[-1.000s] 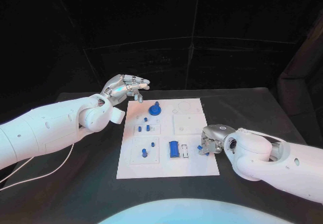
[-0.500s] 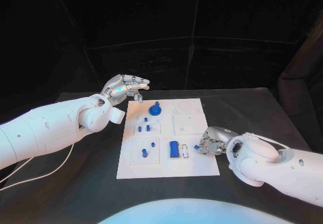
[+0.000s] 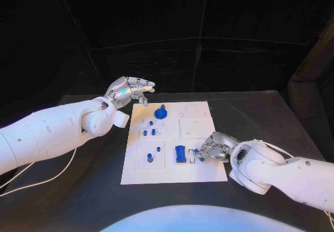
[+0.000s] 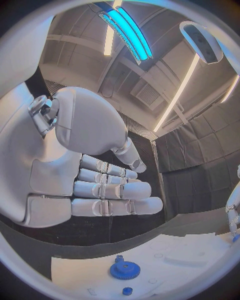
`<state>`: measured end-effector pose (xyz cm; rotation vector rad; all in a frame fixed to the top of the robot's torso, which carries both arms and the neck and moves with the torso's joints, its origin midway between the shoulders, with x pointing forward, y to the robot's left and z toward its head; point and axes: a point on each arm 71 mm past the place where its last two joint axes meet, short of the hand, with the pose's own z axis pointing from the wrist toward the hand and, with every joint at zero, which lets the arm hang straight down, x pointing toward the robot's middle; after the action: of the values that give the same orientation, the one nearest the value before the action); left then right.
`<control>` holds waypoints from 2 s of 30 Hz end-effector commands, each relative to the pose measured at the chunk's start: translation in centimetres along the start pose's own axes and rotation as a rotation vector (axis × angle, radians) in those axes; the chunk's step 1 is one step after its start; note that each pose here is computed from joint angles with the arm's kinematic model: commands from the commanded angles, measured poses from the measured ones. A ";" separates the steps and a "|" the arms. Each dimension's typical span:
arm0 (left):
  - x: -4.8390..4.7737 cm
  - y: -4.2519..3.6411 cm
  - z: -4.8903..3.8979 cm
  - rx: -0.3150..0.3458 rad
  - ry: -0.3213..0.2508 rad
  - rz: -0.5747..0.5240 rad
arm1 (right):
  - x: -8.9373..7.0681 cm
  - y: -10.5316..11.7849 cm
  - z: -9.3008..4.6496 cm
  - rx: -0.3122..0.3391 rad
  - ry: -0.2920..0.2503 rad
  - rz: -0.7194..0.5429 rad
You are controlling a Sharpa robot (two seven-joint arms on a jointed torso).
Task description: Assemble the parts on the task board
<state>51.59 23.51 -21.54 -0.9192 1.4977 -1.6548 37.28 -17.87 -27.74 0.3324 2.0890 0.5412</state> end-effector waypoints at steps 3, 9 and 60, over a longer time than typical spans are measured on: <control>0.08 -0.18 0.03 0.009 0.006 -0.007 | 0.4 0.6 0.2 -0.010 0.021 0.061; 0.09 -0.19 0.02 0.009 0.006 -0.007 | 0.7 0.7 0.5 0.012 0.048 0.045; 0.09 -0.17 0.00 0.003 0.010 -0.009 | 1.0 1.7 1.1 -0.025 0.036 -0.071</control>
<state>51.53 23.52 -21.51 -0.9196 1.5000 -1.6558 37.74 -15.84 -28.37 0.2724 2.1295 0.5219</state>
